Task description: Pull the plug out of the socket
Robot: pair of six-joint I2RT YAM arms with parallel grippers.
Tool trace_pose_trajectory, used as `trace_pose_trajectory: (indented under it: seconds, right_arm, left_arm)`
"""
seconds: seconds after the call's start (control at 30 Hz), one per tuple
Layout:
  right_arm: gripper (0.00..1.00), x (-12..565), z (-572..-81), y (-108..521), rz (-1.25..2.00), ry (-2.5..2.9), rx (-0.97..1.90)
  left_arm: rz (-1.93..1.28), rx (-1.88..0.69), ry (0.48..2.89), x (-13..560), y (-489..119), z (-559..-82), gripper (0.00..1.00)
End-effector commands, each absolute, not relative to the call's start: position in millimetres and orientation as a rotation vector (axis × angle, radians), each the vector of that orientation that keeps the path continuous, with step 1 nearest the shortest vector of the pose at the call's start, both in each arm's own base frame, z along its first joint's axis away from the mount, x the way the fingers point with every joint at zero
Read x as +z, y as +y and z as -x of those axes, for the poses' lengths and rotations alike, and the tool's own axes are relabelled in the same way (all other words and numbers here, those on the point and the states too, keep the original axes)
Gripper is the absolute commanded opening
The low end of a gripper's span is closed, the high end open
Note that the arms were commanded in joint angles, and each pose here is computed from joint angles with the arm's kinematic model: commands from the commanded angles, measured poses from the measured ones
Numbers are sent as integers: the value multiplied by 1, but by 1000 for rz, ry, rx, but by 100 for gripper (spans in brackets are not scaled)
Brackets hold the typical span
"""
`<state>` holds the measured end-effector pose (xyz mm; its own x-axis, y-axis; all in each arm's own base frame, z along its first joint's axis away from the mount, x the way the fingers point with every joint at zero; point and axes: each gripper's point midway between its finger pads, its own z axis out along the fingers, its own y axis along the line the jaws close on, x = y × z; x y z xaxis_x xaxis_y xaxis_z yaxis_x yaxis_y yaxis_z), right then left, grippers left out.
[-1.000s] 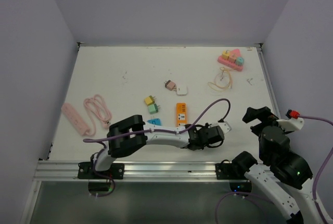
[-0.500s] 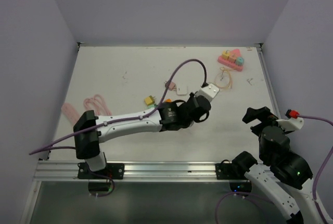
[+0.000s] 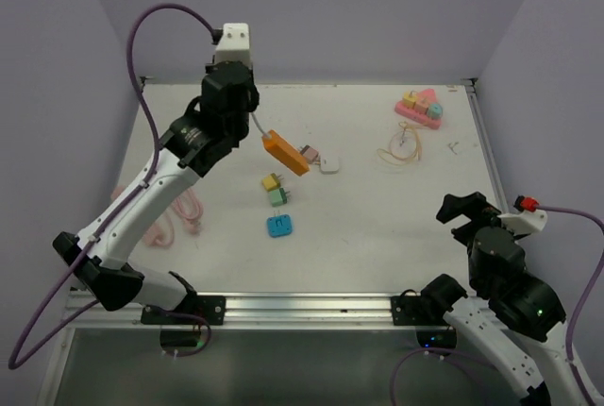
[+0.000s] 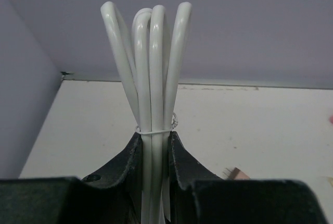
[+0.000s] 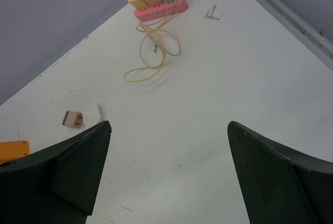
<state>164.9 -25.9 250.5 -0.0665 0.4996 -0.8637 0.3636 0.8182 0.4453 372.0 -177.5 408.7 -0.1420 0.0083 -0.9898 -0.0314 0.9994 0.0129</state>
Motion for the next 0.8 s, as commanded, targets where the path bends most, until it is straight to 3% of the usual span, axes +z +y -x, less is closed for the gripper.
trace_pose_trajectory:
  seconds: [0.0,0.3,0.77]
  right_arm:
    - [98,250,-175,-15,-657,1695,143]
    - [98,235,-186,9,-579,1780,179]
    - [98,223,-189,23,-535,1828,221]
  left_arm:
    - [134,200,1675,423,-111,-387,0]
    - [312,565,1786,351,7,-438,0]
    - [231,339,2083,199,-26,-445,0]
